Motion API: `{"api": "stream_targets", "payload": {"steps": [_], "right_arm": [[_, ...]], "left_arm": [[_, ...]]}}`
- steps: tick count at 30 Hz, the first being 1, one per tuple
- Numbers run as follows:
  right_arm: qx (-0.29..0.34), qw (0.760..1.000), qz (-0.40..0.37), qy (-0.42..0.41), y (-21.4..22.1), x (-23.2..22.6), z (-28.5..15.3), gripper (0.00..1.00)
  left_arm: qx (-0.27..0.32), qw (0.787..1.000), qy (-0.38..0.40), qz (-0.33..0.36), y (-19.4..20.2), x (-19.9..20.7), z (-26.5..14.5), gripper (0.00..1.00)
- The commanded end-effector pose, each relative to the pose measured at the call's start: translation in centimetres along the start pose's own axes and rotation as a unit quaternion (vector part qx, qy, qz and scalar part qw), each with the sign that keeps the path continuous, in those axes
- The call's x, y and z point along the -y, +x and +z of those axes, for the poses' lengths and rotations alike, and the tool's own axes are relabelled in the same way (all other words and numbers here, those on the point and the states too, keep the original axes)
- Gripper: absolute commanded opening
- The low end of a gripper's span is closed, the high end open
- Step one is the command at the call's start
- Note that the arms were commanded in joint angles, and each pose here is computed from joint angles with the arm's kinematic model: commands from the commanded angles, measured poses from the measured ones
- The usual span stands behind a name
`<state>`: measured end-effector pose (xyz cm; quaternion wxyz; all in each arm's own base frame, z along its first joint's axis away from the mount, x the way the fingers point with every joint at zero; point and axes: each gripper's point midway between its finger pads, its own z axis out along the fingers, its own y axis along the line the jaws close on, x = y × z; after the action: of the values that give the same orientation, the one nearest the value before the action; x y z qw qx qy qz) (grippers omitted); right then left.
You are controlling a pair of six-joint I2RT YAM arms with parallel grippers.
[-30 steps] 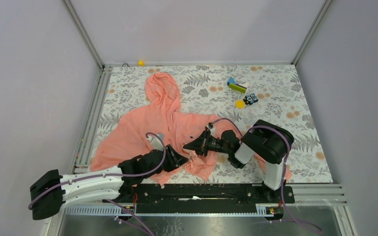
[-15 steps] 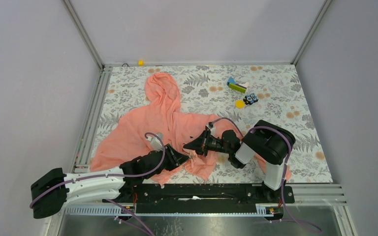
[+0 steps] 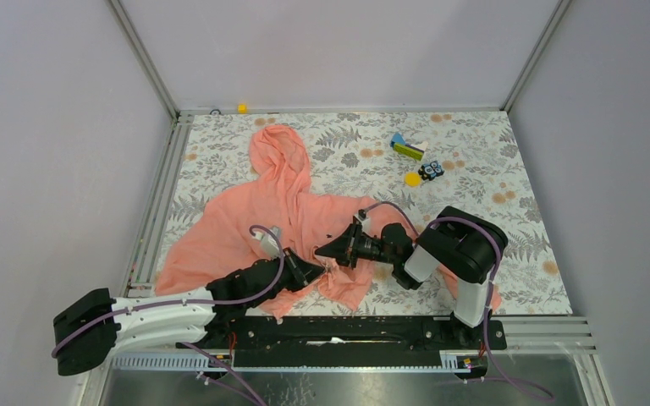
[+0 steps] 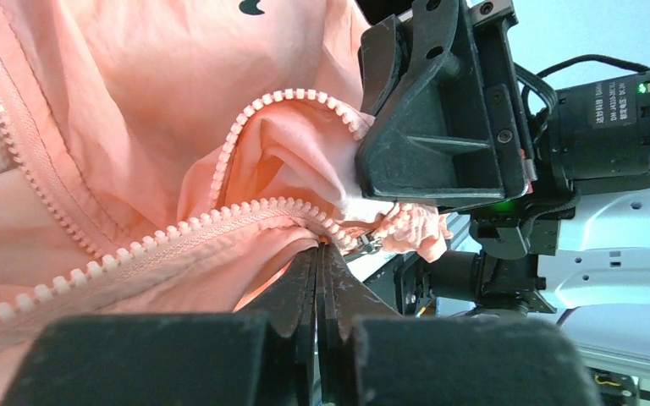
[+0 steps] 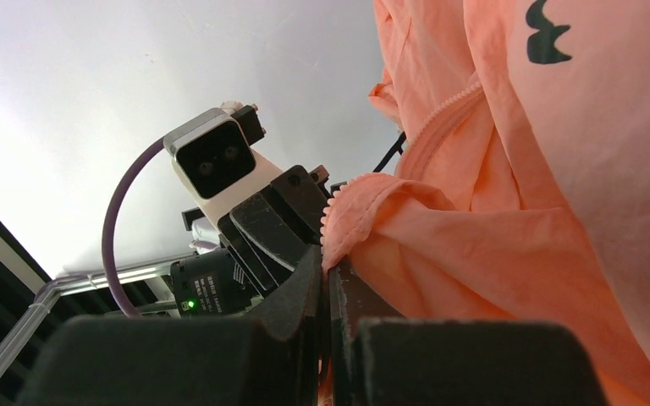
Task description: Zip up the jacket
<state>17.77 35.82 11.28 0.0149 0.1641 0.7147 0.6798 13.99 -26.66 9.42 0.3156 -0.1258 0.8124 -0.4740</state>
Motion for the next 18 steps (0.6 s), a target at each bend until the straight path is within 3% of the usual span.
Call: {"api": "stream_targets", "payload": {"steps": [1, 9, 13, 18], "right_arm": [[-0.021, 0.995, -0.058, -0.076, 1.0, -3.7, 0.3, 0.00], [-0.023, 0.996, -0.041, -0.081, 0.8, -4.1, 1.9, 0.00], [-0.026, 0.996, -0.038, -0.079, 1.2, -3.9, 3.4, 0.00], [-0.021, 0.997, -0.030, -0.070, 0.9, -3.0, 3.6, 0.00]], "left_arm": [[0.011, 0.998, 0.038, 0.046, -0.6, 1.8, 0.0, 0.00], [-0.062, 0.968, -0.023, 0.243, 0.3, 0.8, -0.6, 0.00], [-0.076, 0.958, -0.047, 0.271, 0.4, 0.6, -0.2, 0.00], [-0.043, 0.964, -0.023, 0.262, -0.7, 2.5, -0.1, 0.00]]}}
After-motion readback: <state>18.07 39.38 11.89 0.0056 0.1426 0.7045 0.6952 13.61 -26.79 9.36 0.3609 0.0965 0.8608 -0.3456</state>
